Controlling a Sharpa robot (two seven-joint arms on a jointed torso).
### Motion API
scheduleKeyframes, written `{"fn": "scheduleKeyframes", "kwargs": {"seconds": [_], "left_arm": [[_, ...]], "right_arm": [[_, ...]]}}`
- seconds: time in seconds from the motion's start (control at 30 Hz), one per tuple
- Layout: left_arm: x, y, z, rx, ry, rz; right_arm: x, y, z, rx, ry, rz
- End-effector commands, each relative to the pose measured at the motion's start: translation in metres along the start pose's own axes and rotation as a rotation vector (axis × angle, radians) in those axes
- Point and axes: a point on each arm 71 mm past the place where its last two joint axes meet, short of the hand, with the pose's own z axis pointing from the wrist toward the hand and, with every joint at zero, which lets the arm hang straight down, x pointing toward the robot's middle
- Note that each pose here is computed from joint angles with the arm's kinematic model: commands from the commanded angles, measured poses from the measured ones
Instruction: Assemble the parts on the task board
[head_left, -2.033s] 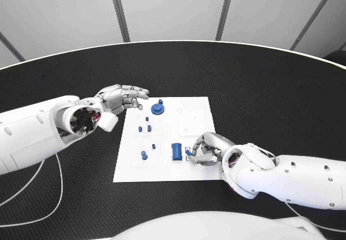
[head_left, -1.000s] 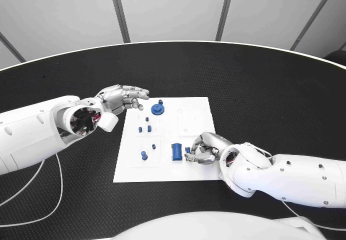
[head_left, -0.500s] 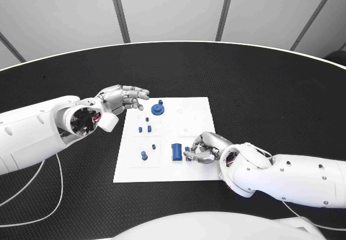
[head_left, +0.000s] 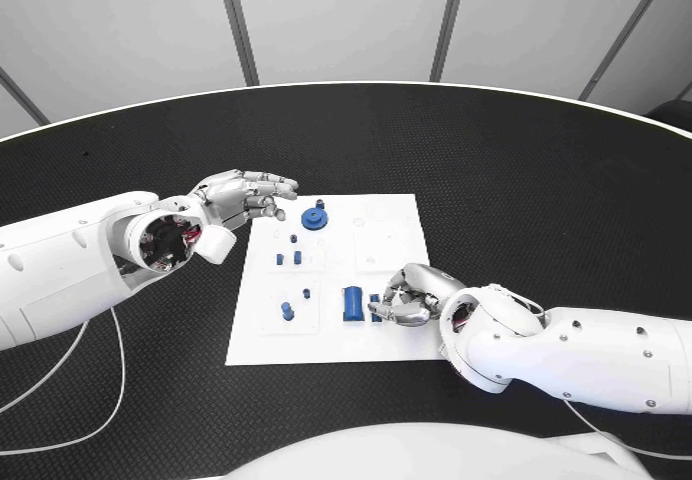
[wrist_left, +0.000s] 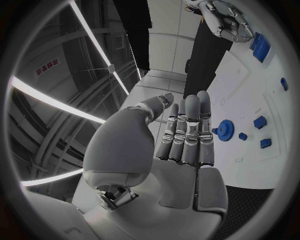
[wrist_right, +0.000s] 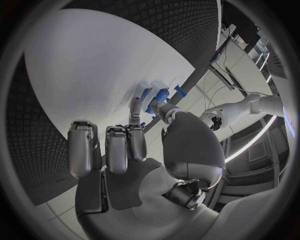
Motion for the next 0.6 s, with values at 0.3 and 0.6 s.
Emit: {"fn": "scheduleKeyframes", "kwargs": {"seconds": [0.3, 0.6], "left_arm": [[-0.0002, 0.0000, 0.0000, 0.000, 0.000, 0.000], [-0.0013, -0.0001, -0.0002, 0.003, -0.003, 0.000]], "right_arm": [[0.001, 0.004, -0.002, -0.017, 0.004, 0.004], [-0.014, -0.001, -0.009, -0.102, -0.049, 0.085]]}}
